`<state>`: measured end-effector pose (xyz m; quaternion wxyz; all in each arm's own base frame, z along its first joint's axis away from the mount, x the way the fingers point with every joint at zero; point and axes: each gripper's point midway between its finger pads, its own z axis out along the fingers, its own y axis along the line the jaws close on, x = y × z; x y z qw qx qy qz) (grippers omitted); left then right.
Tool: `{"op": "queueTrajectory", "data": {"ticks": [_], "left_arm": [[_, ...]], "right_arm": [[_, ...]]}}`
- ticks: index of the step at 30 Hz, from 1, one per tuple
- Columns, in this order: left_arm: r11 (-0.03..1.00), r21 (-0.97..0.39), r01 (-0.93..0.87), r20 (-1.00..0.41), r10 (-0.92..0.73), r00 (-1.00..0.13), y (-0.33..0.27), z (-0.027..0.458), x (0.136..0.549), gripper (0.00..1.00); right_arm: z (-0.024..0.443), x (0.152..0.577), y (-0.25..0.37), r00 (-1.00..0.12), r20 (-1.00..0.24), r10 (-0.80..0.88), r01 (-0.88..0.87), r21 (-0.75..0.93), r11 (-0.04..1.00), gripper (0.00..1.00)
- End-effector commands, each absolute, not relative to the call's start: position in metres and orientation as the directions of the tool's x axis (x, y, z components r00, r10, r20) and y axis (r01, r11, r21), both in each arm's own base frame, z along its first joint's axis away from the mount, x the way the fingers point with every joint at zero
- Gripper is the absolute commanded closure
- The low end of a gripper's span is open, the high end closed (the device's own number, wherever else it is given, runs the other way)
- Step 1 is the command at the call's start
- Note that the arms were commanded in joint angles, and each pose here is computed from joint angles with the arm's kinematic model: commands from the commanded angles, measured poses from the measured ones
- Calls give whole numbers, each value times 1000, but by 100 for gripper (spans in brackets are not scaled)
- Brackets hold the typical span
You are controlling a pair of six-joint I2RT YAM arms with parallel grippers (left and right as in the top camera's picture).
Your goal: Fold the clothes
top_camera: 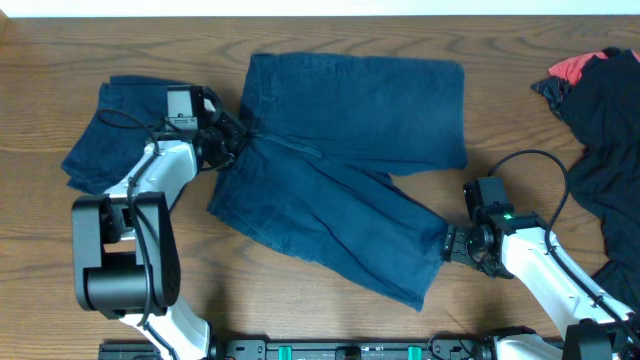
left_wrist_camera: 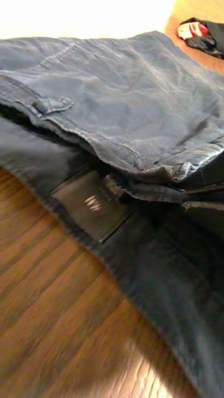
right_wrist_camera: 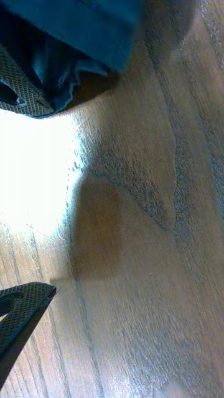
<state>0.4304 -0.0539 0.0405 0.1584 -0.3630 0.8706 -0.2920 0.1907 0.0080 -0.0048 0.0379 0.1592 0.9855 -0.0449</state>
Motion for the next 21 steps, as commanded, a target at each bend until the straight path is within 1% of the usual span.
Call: {"op": "queueTrajectory", "data": {"ticks": [1, 8, 11, 17, 20, 21], "left_arm": [[572, -635, -519, -123, -738, -664, -36, 60, 440, 94], [563, -619, -547, -101, -749, -655, -28, 56, 434, 94], [593, -606, -530, -104, -719, -687, -37, 53, 429, 94], [664, -590, -459, -134, -641, -756, -58, 51, 424, 94], [693, -558, -456, -134, -618, -775, -60, 46, 417, 94], [703, -528, -475, -135, -623, -771, -55, 42, 413, 94]], "right_arm": [[-16, 179, -2, -947, -68, 314, 321, -155, 934, 16], [-16, 179, -2, -947, -68, 314, 321, -154, 934, 16], [-16, 180, -2, -947, -68, 314, 321, -153, 934, 15], [-11, 183, -4, -947, -73, 314, 322, -163, 933, 10], [-5, 189, -10, -945, -93, 312, 324, -183, 928, 8], [-3, 193, -13, -943, -102, 316, 330, -187, 925, 8]]}}
